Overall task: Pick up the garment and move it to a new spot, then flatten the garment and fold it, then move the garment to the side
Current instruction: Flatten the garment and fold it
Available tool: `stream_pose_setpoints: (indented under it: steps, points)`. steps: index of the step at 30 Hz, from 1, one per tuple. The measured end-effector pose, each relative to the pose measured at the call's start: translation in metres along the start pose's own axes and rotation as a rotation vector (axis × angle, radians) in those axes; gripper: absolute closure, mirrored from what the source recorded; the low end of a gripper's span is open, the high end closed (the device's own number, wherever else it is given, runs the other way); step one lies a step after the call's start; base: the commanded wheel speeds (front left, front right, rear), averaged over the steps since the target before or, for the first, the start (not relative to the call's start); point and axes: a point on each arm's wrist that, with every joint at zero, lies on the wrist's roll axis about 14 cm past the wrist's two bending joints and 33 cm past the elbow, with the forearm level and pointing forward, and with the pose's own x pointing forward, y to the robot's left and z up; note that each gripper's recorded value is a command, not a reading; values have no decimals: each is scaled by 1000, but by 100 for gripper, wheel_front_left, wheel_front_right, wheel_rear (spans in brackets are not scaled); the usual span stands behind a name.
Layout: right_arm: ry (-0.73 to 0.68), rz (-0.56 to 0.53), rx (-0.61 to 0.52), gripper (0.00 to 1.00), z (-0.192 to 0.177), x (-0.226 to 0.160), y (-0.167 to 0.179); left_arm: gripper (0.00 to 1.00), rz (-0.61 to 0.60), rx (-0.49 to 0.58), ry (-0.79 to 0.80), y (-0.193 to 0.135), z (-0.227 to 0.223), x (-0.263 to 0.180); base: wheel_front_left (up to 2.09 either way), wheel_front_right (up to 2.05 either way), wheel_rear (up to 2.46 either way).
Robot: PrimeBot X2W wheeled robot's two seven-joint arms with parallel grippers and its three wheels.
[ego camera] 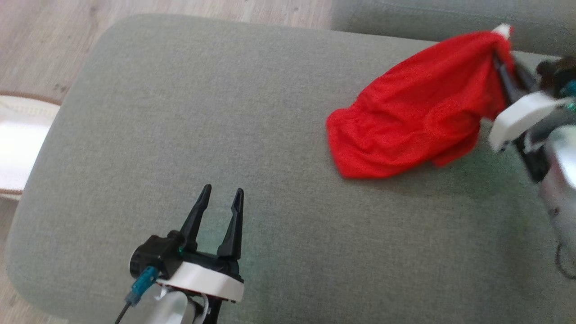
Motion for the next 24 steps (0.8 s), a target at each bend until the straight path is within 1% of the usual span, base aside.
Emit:
stream_pose_setpoints:
  steps: [3,6,7,9,11,12,13,17,21,24]
  points:
    - [7,-11,-48,100,10,13,-14,0,10,-3,10,2,-3,0,0,0,0]
    - [-5,-10,-79,100,25,30,-20,0,20,-4,19,5,-6,-1,0,0,0]
    - [2,-3,-101,100,31,41,-19,0,22,-2,21,6,-6,0,0,0,0]
    - [38,6,-127,100,28,50,-17,0,26,-4,14,7,-3,3,0,0,0]
    - [102,10,-131,100,13,54,-16,0,34,0,9,10,-1,4,0,0,0]
    - [129,11,-130,43,5,54,-15,0,38,-2,10,11,-1,3,0,0,0]
    - [149,11,-127,0,-2,54,-15,0,40,-10,12,12,-2,3,0,0,0]
    - [166,6,-107,0,-11,50,-15,0,39,-18,13,12,-2,4,0,0,0]
    - [123,-16,-72,0,-4,42,-20,0,19,-18,2,7,1,9,0,0,0]
    - [66,-41,-26,0,8,34,-25,0,-9,-12,-14,0,6,15,0,0,0]
